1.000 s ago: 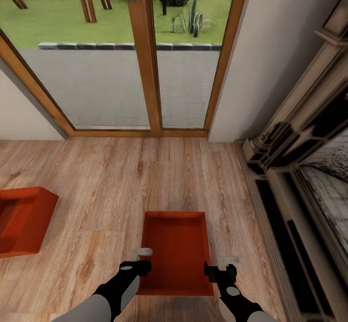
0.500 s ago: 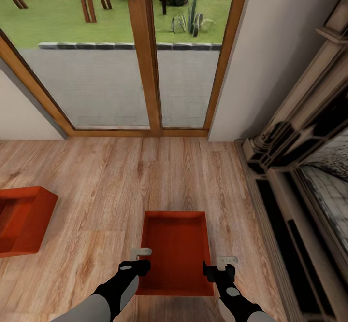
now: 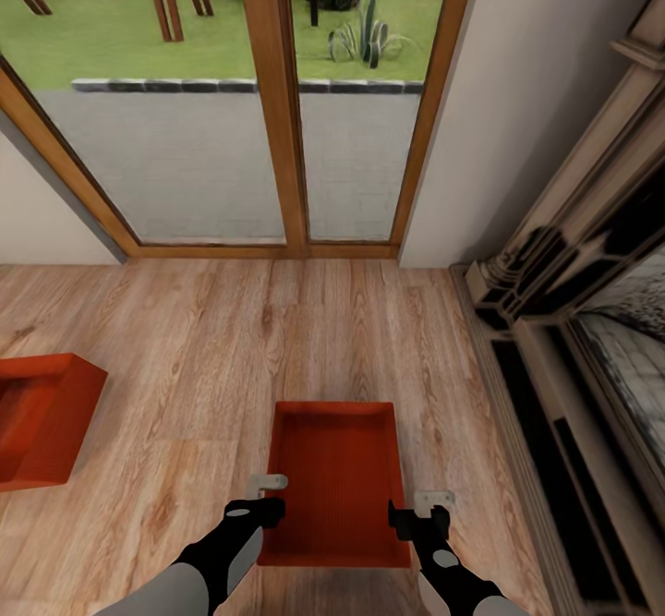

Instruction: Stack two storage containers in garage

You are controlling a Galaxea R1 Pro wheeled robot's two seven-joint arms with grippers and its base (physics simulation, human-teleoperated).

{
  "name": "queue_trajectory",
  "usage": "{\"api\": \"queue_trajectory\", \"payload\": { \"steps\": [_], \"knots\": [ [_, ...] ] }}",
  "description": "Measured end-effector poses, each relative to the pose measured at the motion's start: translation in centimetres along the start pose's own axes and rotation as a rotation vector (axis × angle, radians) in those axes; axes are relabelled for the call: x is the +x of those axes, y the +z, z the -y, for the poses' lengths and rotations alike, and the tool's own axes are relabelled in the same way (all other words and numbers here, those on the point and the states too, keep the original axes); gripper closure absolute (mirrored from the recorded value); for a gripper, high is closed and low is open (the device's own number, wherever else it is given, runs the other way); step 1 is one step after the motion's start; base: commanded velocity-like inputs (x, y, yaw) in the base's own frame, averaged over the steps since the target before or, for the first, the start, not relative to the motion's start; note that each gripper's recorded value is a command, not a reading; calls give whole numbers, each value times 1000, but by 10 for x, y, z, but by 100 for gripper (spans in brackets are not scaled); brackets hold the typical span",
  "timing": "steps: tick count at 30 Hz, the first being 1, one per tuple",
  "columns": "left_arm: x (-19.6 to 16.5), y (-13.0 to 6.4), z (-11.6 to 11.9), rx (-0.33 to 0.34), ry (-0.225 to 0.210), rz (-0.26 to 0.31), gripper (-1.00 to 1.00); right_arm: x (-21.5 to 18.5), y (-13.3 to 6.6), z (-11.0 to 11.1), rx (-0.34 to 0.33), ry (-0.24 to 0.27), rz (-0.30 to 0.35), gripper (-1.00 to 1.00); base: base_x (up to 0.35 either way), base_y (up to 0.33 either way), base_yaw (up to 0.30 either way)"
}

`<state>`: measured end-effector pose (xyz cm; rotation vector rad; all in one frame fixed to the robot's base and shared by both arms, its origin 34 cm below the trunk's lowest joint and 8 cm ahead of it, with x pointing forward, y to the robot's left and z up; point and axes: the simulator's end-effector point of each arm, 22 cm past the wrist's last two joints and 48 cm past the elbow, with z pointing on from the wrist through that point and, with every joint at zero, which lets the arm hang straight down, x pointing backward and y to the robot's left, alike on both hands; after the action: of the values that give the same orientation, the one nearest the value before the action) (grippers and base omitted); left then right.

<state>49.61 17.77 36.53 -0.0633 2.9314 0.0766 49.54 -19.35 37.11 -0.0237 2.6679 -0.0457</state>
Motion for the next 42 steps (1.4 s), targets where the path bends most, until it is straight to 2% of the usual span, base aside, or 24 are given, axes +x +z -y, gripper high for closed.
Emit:
{"api": "queue_trajectory", "payload": {
  "steps": [20,42],
  "knots": [
    [14,36,-2,-6,-5,-7,-100,20,31,-2,-1,0,1,-100,0,0,0],
    [35,80,-18,-29,-3,-20,-100,44,67,-3,-1,0,2,-100,0,0,0]
  ]
}}
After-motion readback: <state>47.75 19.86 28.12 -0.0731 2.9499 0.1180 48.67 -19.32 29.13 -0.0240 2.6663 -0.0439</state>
